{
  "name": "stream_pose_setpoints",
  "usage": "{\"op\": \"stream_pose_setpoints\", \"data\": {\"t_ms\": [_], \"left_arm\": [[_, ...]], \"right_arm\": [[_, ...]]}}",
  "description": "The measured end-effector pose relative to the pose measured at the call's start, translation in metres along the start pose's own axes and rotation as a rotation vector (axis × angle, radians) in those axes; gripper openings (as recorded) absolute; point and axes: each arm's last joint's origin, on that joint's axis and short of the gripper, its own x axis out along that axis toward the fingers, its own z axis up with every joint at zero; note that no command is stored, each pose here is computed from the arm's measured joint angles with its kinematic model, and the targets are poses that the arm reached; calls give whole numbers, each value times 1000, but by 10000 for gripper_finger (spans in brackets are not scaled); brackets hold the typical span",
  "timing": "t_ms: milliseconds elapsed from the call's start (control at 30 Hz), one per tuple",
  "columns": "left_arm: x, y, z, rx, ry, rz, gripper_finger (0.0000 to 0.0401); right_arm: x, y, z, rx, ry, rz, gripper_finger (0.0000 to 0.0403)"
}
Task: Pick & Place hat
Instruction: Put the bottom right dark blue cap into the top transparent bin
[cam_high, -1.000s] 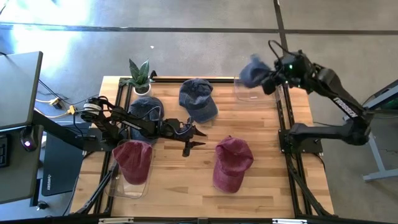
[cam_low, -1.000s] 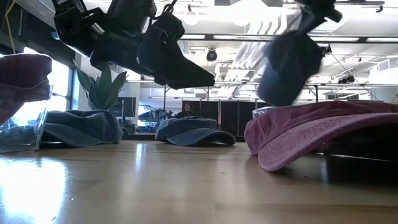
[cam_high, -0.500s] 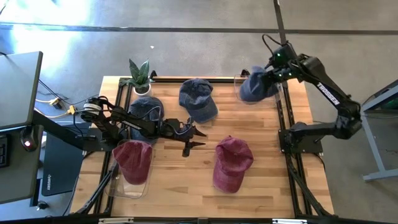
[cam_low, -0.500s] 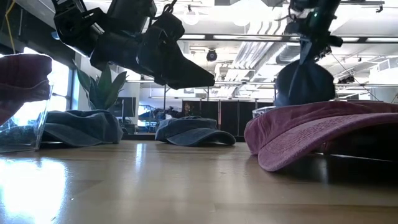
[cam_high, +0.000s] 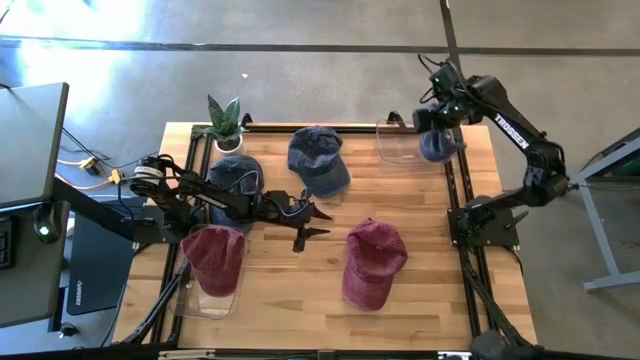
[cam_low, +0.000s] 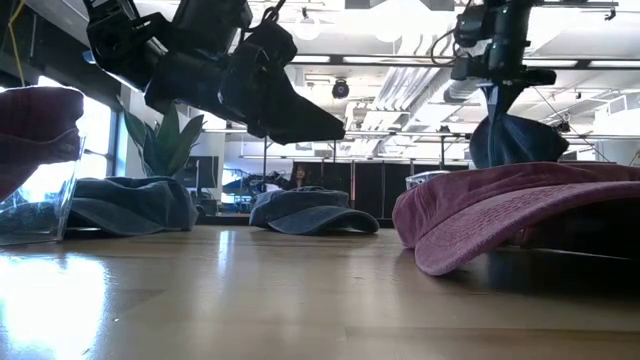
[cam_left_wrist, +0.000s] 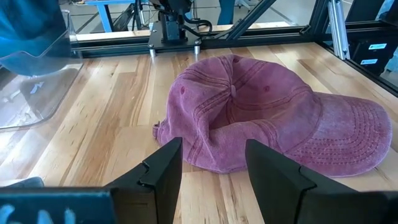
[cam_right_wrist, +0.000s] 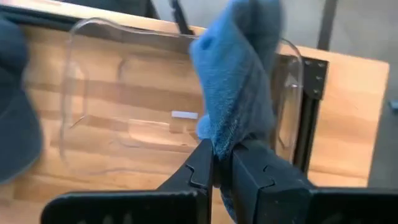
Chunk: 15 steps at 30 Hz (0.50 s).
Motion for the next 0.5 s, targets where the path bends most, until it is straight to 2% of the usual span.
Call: {"op": "stream_pose_setpoints", "data": {"t_ms": [167, 300, 400, 500], "left_arm": [[0, 0, 0, 0, 0, 0, 170], [0, 0, -1, 0, 6, 0, 170], [0, 0, -1, 0, 8, -4, 170], [0, 0, -1, 0, 7, -10, 170]], "right_arm": [[18, 4, 7, 64, 66, -78, 32], [26, 6, 11, 99, 60, -130, 34], [27, 6, 13, 99, 46, -140, 35], [27, 6, 13, 81, 52, -130, 54]]}}
